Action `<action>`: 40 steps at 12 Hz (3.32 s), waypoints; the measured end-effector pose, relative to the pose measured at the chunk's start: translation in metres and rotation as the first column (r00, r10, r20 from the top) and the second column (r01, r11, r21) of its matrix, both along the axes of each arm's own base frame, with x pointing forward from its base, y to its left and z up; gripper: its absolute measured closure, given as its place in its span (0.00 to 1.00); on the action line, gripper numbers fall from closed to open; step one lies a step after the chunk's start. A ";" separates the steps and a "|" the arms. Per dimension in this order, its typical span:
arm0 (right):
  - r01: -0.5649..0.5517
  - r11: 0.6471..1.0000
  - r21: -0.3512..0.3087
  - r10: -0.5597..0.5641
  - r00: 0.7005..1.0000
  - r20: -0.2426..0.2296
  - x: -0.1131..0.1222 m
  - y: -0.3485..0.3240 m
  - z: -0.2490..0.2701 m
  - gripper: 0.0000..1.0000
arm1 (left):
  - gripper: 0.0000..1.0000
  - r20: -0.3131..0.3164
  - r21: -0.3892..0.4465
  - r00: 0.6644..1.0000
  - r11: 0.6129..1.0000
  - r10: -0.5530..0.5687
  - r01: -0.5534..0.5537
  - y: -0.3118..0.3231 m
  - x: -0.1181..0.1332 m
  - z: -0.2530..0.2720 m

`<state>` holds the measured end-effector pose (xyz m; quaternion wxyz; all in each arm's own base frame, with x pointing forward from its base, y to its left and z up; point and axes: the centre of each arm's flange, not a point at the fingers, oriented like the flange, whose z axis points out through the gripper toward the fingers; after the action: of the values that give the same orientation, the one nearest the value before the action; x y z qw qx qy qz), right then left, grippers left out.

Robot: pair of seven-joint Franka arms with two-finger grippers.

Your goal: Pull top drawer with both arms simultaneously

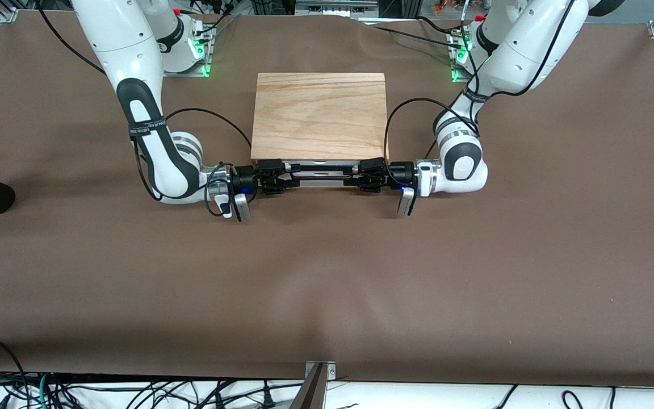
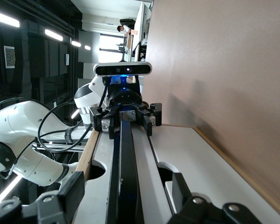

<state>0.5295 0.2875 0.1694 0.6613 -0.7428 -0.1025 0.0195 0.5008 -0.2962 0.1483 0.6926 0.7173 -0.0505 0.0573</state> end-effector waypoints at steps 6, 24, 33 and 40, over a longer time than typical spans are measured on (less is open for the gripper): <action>0.009 1.000 -0.002 -0.009 1.000 -0.001 0.002 -0.005 -0.002 0.35 | 0.70 0.008 -0.014 1.000 1.000 -0.004 0.004 0.000 0.000 0.002; -0.019 0.999 0.036 0.019 1.000 0.000 -0.006 0.000 -0.006 0.55 | 0.81 -0.020 -0.018 1.000 1.000 0.000 -0.001 -0.001 -0.001 0.002; -0.010 0.998 0.056 0.011 1.000 -0.019 -0.005 -0.001 -0.005 0.74 | 0.81 -0.025 -0.018 1.000 1.000 0.001 -0.002 -0.001 -0.001 0.002; -0.002 0.998 0.061 0.004 0.999 -0.036 -0.005 -0.002 -0.008 0.75 | 0.81 -0.044 -0.012 0.999 1.000 0.004 -0.004 -0.001 -0.001 0.002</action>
<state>0.5242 0.2856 0.1617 0.6853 -0.7217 -0.0921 0.0307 0.5001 -0.2976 0.1501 0.6979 0.7141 -0.0335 0.0433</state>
